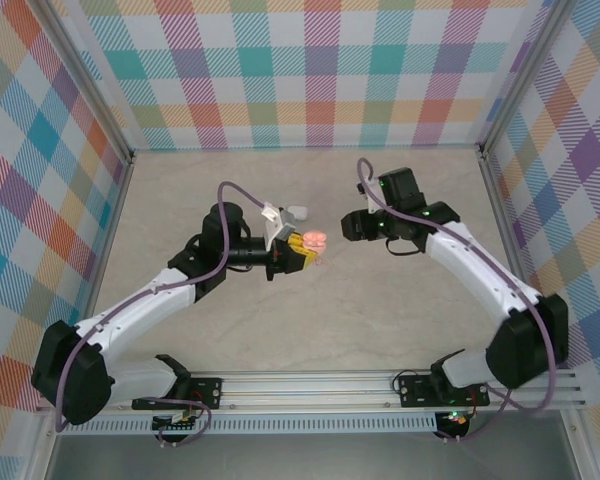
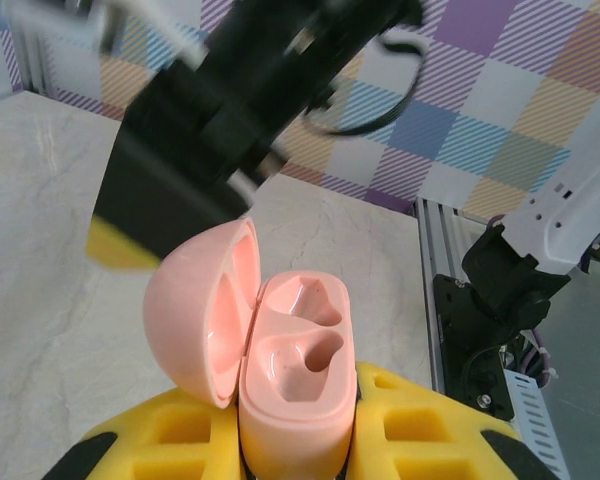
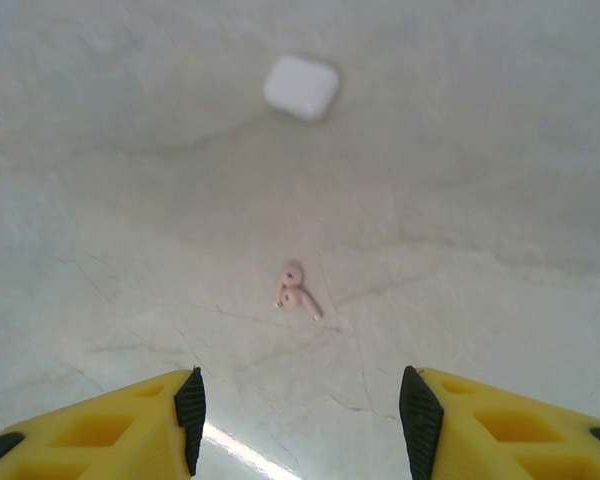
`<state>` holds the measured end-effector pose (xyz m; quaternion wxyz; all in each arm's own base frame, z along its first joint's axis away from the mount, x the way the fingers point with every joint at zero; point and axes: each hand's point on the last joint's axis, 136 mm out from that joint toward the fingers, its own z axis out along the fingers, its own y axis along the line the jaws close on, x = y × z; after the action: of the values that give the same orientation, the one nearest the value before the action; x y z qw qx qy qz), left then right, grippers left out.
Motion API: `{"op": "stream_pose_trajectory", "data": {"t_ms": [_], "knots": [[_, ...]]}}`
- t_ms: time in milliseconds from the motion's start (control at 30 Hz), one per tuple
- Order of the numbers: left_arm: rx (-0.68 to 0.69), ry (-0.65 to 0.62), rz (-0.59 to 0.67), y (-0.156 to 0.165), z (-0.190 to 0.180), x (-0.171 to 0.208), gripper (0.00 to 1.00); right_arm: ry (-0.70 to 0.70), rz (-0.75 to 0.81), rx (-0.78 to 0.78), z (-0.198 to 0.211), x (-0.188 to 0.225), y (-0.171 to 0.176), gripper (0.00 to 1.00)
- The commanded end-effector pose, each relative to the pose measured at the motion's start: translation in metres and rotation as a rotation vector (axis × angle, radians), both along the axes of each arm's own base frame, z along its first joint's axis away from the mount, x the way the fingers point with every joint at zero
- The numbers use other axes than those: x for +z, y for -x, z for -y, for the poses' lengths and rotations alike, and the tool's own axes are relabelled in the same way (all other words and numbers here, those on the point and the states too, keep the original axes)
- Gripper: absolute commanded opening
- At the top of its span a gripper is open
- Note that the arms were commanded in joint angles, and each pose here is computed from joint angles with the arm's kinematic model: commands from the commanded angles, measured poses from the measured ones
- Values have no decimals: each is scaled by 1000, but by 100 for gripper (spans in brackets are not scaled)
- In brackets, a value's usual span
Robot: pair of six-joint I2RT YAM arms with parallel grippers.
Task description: Insert the wireless bluetooth earbuds into the charging case
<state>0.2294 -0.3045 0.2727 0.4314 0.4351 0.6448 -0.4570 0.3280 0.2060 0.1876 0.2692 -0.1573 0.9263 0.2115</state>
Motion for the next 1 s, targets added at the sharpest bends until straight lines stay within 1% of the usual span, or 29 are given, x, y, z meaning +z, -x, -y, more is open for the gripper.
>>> {"op": "stream_pose_trajectory", "data": {"t_ms": [0,100,233,533,800,967], "knots": [[5,3,-7,10,-8,1,5,-2,-135,54,-11,-33,9,55],[2,-1,-8,17,-12,1,5,-5,-209,119,-25,-58,8,53],[-12,5,-4,25,-15,3,5,16,-254,201,-41,-84,3,51],[-13,8,3,33,-17,6,5,58,-329,333,-65,-118,-2,49],[-10,5,1,33,-18,5,6,123,-372,360,-71,-141,-1,48],[-9,6,3,33,-18,5,6,151,-382,359,-72,-150,-2,45]]}}
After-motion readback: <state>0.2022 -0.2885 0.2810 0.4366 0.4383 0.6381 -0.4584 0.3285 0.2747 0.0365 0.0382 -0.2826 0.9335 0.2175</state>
